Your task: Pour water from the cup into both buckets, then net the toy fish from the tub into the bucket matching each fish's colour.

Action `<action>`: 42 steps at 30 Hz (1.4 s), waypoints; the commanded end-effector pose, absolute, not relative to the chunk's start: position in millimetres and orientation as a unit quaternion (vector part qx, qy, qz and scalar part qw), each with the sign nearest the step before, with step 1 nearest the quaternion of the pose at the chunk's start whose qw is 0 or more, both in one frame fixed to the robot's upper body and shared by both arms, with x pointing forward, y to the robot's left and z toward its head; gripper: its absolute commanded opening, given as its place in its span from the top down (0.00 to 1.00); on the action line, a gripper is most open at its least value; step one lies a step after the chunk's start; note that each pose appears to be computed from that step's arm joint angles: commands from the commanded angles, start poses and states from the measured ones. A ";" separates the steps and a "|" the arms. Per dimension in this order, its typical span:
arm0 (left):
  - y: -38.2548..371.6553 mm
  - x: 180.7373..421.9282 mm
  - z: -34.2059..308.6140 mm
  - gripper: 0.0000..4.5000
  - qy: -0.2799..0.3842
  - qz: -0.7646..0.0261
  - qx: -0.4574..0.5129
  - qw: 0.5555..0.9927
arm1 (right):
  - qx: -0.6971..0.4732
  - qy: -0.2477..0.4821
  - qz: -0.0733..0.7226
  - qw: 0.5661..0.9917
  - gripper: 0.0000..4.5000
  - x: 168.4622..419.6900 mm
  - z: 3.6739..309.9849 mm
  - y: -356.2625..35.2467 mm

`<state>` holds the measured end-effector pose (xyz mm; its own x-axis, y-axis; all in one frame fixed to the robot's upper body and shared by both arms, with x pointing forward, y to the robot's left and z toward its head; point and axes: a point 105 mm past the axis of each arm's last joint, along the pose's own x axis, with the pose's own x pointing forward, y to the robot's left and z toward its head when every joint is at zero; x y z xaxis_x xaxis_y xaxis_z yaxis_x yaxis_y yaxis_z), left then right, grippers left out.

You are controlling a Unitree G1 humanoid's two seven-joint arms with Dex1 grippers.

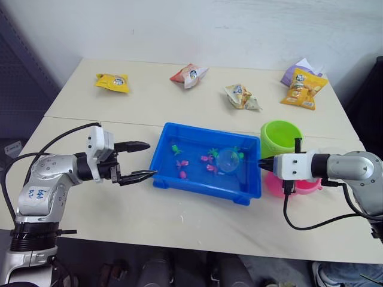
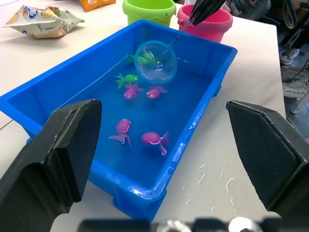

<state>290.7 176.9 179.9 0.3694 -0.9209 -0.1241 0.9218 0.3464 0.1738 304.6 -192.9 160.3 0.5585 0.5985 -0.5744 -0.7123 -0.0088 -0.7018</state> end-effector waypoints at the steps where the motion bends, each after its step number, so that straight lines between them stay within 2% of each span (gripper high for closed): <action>1: 169.2 285.5 184.6 0.01 -0.011 -0.575 0.108 0.811 | -0.538 0.087 0.473 0.692 1.00 299.3 163.4 -187.0; 4: 166.9 285.9 184.9 0.01 -0.013 -0.577 0.107 0.809 | -0.545 0.136 0.462 0.686 1.00 298.4 162.3 -188.8; 11: 166.4 285.8 185.3 0.01 -0.017 -0.574 0.110 0.811 | -0.531 0.166 0.478 0.680 1.00 299.2 158.5 -177.5; 16: 169.1 283.5 185.7 0.01 -0.017 -0.567 0.110 0.816 | -0.494 0.165 0.500 0.692 1.00 296.8 150.8 -162.0; 24: 171.4 281.4 184.1 0.01 -0.014 -0.561 0.108 0.820 | -0.415 0.134 0.515 0.738 1.00 297.2 155.0 -142.1; 34: 180.2 282.6 180.6 0.01 0.002 -0.558 0.117 0.822 | -0.451 0.168 0.482 0.732 1.00 303.8 154.8 -149.3; 42: 196.6 279.6 173.5 0.01 0.034 -0.557 0.139 0.818 | -0.410 0.181 0.497 0.743 1.00 309.3 150.2 -123.9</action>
